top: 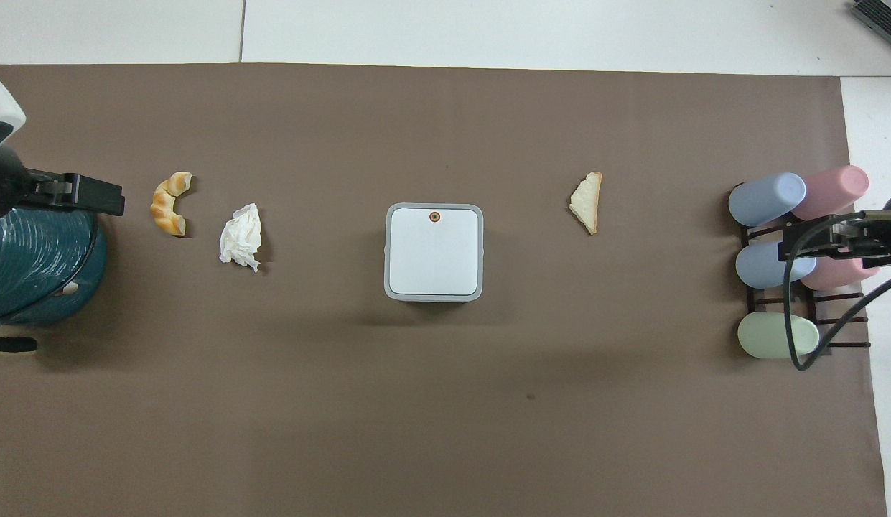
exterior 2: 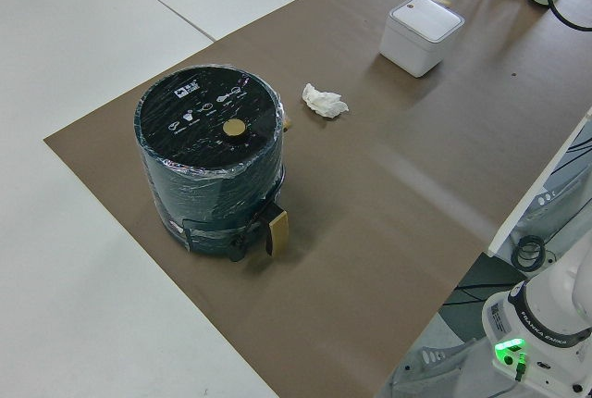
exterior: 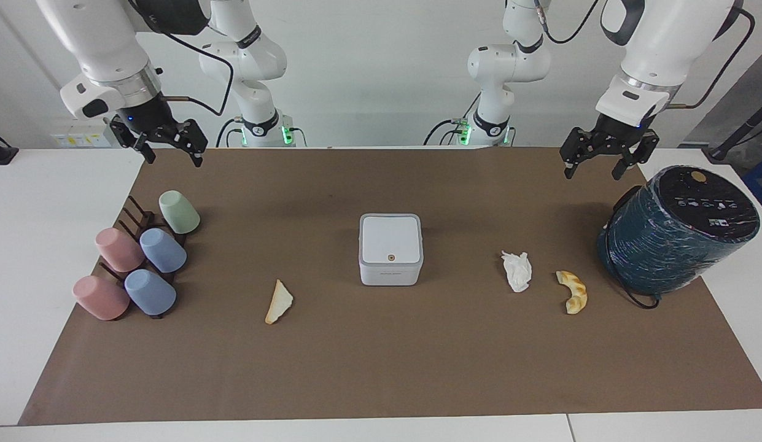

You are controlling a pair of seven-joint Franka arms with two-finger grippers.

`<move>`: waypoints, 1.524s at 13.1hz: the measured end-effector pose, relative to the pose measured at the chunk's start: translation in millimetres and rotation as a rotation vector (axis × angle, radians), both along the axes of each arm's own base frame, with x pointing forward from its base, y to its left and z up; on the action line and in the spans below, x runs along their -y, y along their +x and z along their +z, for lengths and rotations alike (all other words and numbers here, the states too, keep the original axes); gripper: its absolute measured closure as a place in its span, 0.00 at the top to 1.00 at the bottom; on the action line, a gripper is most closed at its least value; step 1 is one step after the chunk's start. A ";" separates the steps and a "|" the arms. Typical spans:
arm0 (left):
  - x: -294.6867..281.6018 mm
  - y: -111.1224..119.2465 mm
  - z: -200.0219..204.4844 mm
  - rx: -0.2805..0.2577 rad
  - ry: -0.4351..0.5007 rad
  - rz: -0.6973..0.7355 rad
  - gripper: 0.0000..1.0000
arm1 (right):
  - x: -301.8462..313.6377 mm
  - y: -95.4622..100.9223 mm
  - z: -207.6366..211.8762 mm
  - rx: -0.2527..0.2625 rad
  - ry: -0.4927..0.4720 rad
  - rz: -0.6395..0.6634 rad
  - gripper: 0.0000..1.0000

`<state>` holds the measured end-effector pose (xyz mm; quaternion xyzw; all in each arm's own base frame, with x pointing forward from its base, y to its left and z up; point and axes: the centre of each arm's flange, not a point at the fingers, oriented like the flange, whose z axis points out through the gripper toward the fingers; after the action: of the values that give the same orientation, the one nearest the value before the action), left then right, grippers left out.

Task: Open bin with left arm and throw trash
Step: 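Reach the left gripper over to the white bin's lid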

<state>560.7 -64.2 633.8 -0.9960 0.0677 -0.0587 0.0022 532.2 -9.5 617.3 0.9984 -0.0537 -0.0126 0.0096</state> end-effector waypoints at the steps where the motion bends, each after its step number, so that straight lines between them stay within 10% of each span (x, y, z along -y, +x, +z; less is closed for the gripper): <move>1: 11.9 -0.4 -0.2 0.009 -0.004 -0.013 1.00 | -0.9 0.1 0.1 0.001 0.000 0.002 1.00; 10: 206.3 -4.2 -79.7 0.048 -0.121 0.075 0.98 | -5.9 0.9 0.8 0.008 -0.001 0.011 1.00; 14: 248.1 12.9 -125.3 0.045 -0.254 0.139 0.70 | -6.0 0.9 0.8 0.008 -0.001 0.011 1.00; 18: 260.9 11.7 -125.5 0.043 -0.315 0.193 0.18 | -6.2 0.9 0.8 0.008 -0.001 0.012 1.00; 20: 280.2 8.2 -138.9 0.039 -0.323 0.201 0.11 | -6.2 0.9 0.9 0.008 -0.001 0.012 1.00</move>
<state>569.0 -344.4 494.9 -0.9838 -0.0425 -0.0877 -0.1506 533.1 -3.3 618.2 0.9988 -0.0479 -0.0084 0.0101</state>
